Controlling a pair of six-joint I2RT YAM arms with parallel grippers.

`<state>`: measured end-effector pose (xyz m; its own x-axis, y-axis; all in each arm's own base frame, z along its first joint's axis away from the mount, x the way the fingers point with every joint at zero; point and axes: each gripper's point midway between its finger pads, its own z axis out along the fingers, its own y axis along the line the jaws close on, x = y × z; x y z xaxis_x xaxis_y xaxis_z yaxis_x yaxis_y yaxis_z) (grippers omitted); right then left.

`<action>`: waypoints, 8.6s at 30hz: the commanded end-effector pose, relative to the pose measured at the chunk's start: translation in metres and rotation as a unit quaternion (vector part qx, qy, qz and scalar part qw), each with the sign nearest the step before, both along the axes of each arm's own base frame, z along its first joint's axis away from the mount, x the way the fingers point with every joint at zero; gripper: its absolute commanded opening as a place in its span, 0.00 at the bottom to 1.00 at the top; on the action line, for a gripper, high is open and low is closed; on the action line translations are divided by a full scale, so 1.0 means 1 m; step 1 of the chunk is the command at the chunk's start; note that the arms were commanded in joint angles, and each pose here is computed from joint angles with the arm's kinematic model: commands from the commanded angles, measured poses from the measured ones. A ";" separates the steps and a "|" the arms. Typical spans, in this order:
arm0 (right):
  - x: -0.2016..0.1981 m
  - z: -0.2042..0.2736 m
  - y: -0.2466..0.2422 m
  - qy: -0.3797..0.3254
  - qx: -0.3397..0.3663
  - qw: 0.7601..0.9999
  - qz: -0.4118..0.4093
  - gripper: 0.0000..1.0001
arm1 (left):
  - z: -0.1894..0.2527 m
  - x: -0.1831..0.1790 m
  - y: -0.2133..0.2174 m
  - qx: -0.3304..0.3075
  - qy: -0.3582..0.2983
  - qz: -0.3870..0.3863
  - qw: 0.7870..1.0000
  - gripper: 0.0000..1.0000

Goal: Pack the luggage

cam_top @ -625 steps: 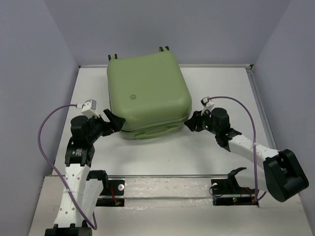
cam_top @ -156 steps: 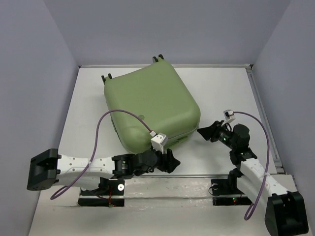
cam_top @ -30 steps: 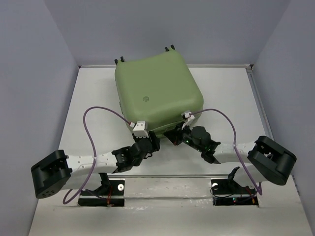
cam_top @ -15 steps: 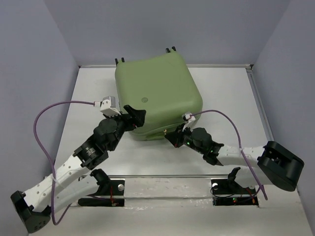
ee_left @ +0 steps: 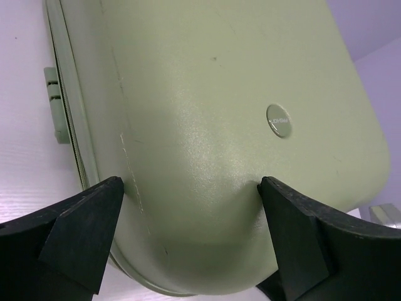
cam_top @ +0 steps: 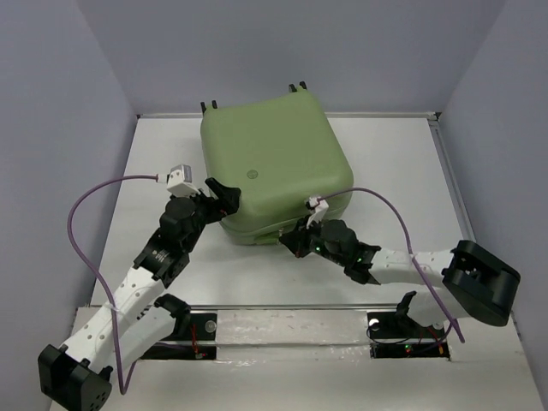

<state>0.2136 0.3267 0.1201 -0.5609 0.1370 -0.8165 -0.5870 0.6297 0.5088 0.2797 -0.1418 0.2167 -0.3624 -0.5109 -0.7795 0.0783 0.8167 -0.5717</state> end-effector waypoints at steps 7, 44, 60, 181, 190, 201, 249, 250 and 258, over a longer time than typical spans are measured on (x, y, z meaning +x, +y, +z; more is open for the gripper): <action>-0.105 0.010 0.142 -0.012 -0.011 0.980 0.198 0.07 | -0.009 -0.007 -0.037 -0.048 0.005 -0.077 0.996 0.99; 0.015 0.002 -0.099 0.117 -0.005 0.922 -0.370 0.81 | 0.137 0.090 0.003 0.000 -0.087 0.030 0.996 0.99; 0.056 -0.034 -0.100 0.172 0.085 0.855 -0.482 0.61 | 0.136 0.083 0.000 -0.006 -0.089 0.017 0.996 0.99; -0.012 0.042 -0.115 -0.011 0.060 0.996 0.059 0.43 | 0.171 0.013 0.055 -0.018 -0.187 0.002 0.982 0.99; -0.024 0.021 -0.103 0.013 0.051 0.996 0.073 0.45 | 0.067 -0.096 -0.109 0.009 -0.079 -0.323 0.943 0.99; -0.005 0.008 -0.102 0.007 0.028 0.998 0.053 0.45 | -0.017 -0.152 -0.168 0.073 -0.010 -0.421 0.904 0.99; -0.069 -0.003 0.007 0.053 0.128 0.988 -0.066 0.07 | 0.120 -0.058 -0.195 -0.039 -0.091 -0.251 0.963 0.99; -0.069 -0.005 0.003 0.055 0.126 0.988 -0.072 0.07 | 0.132 -0.051 -0.186 -0.048 -0.094 -0.239 0.965 0.99; -0.067 -0.003 -0.023 0.041 0.102 0.990 -0.093 0.07 | 0.128 0.011 -0.018 -0.026 -0.061 -0.044 0.997 0.99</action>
<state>0.1709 0.2981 0.1198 -0.5241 0.4820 -0.7021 -0.3656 0.6173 0.6967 0.2624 -0.2305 0.2850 -0.5435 -0.3628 -0.7569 0.3025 0.7565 -0.5798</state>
